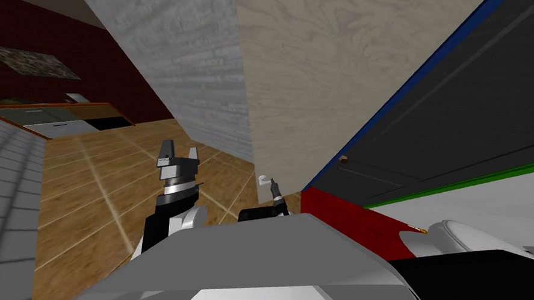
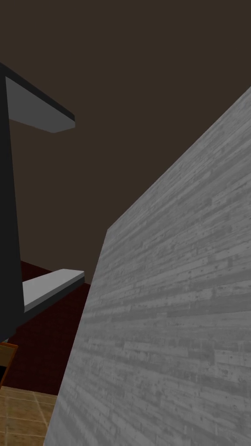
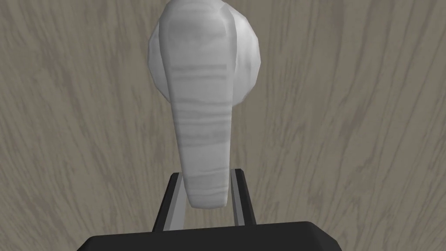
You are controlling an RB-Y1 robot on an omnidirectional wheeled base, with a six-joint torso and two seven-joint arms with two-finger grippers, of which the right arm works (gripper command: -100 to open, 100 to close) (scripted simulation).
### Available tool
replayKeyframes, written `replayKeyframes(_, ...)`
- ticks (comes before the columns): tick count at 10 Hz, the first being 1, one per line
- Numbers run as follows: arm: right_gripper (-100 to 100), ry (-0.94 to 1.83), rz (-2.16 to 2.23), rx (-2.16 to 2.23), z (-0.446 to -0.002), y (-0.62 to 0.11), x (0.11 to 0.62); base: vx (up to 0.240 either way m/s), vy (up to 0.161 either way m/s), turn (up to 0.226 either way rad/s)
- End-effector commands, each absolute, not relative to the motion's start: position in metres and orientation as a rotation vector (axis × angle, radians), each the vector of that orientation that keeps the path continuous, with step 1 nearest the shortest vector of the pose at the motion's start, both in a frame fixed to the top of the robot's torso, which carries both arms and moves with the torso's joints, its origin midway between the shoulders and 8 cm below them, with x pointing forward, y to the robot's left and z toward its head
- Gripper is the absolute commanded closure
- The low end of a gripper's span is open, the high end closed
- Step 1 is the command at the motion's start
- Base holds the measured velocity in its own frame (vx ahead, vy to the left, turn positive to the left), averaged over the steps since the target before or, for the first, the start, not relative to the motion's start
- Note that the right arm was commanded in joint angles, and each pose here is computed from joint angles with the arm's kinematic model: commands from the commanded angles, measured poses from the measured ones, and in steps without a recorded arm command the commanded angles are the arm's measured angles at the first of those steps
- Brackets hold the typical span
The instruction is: Push the door open
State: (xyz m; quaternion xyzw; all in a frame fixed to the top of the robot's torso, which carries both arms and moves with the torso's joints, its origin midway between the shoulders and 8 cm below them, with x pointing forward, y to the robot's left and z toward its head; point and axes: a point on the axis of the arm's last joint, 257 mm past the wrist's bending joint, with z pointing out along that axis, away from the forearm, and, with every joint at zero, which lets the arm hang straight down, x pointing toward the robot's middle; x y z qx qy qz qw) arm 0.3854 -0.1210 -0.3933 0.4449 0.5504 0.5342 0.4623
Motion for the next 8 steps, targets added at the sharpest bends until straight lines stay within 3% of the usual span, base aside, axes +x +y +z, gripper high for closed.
replayKeyframes(1,100,1.344,1.329,1.113,-0.393,-0.108,0.385,0.113,0.109,-0.164)
replayKeyframes(4,100,1.342,1.274,1.102,-0.397,-0.143,0.389,0.091,0.067,-0.054)
replayKeyframes(8,100,1.309,1.226,1.121,-0.397,-0.172,0.396,0.169,0.141,-0.075)
